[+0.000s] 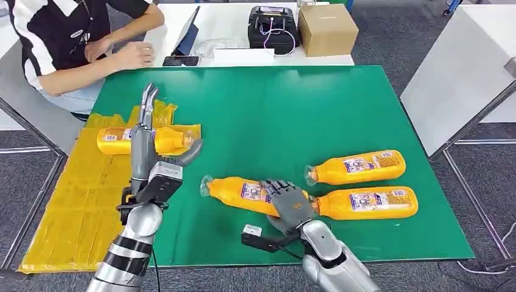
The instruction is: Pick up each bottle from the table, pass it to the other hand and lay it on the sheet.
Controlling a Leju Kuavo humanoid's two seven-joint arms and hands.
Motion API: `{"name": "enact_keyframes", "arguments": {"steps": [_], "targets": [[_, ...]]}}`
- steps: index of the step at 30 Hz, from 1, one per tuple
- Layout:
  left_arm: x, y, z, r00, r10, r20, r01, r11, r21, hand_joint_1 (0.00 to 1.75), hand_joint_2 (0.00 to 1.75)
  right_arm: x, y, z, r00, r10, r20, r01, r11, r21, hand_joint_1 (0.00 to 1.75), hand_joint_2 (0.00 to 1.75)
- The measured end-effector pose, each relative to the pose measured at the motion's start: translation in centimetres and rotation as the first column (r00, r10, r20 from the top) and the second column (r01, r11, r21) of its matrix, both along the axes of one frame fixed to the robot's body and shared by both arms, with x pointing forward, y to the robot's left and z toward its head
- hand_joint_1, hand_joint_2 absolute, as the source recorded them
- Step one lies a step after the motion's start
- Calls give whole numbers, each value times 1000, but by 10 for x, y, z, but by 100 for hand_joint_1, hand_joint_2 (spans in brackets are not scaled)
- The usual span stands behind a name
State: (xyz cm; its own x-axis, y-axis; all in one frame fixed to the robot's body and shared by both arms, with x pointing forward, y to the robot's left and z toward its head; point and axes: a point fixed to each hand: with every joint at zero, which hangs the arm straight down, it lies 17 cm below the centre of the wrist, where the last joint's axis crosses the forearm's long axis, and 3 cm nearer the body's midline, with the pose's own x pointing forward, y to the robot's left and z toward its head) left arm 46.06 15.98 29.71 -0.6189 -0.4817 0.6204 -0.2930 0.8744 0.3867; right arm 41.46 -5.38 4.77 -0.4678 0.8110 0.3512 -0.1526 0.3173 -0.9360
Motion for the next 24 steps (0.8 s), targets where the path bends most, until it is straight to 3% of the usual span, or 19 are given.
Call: {"name": "enact_keyframes", "arguments": {"steps": [6, 10, 15, 21, 24], "targets": [[1, -19, -10, 994, -83, -75, 83, 997, 4, 0, 175, 2, -9, 93, 975, -121, 185, 62, 953, 297, 175, 175], [3, -36, -22, 973, -174, -149, 173, 985, -21, 0, 175, 3, -28, 124, 948, -203, 245, 95, 915, 392, 175, 175], [5, -52, -47, 913, -319, -254, 300, 947, -112, 0, 175, -1, -42, 142, 922, -260, 287, 111, 888, 447, 175, 175], [7, -55, -59, 886, -360, -293, 333, 932, -140, 0, 175, -2, -47, 145, 916, -282, 286, 125, 877, 463, 175, 175], [6, -66, -68, 810, -486, -328, 422, 872, -249, 0, 175, -1, -50, 147, 912, -293, 286, 130, 870, 475, 175, 175]]}}
